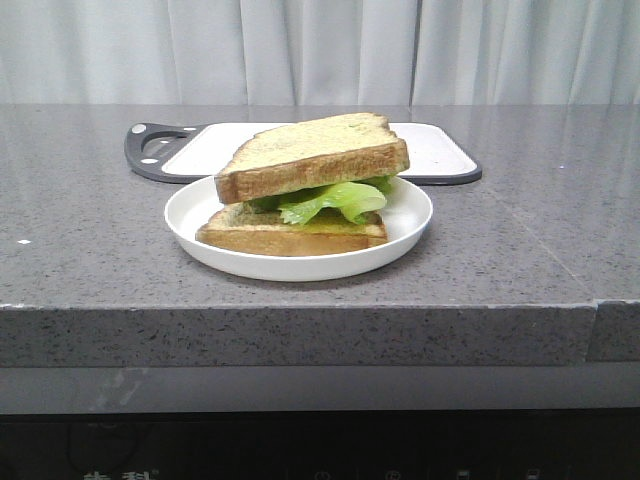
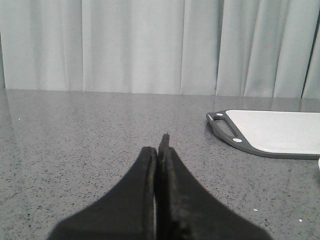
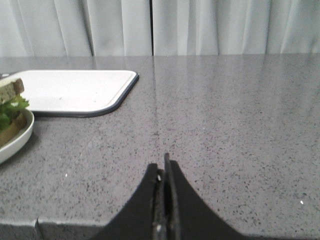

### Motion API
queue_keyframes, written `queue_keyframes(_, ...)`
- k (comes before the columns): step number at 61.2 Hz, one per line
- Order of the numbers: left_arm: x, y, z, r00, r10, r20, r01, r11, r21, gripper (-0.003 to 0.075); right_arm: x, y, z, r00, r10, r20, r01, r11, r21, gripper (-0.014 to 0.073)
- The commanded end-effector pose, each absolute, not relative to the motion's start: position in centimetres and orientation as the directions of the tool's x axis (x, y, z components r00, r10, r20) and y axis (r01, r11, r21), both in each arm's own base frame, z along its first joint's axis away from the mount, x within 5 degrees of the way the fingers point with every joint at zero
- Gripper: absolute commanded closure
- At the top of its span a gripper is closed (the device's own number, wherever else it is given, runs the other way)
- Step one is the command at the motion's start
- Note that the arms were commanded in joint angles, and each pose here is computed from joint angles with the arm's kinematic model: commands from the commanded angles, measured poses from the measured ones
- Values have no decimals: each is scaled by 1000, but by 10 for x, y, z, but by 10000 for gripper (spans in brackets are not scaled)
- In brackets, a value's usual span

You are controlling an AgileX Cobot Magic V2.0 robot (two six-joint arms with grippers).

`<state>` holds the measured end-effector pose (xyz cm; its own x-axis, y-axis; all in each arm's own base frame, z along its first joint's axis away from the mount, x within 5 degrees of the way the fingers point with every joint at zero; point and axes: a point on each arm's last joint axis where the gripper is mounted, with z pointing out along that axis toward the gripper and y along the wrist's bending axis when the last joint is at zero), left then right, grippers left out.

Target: Left arm grabs bread, right arm adds lettuce

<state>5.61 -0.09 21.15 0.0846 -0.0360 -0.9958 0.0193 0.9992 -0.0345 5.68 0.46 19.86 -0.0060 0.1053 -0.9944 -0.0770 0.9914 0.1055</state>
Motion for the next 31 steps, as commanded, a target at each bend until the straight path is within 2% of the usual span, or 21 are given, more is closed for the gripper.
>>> queue_keyframes(1, 54, -1, 219, 181, -46, -982, 24, 999, -43, 741, 54, 4, 210, 124, 140, -982, -83, 988, 130, 662)
queue_keyframes(31, 54, -1, 219, 181, -46, -982, 24, 999, -43, 741, 53, 3, 216, 188, 138, -972, -75, 989, 126, 662)
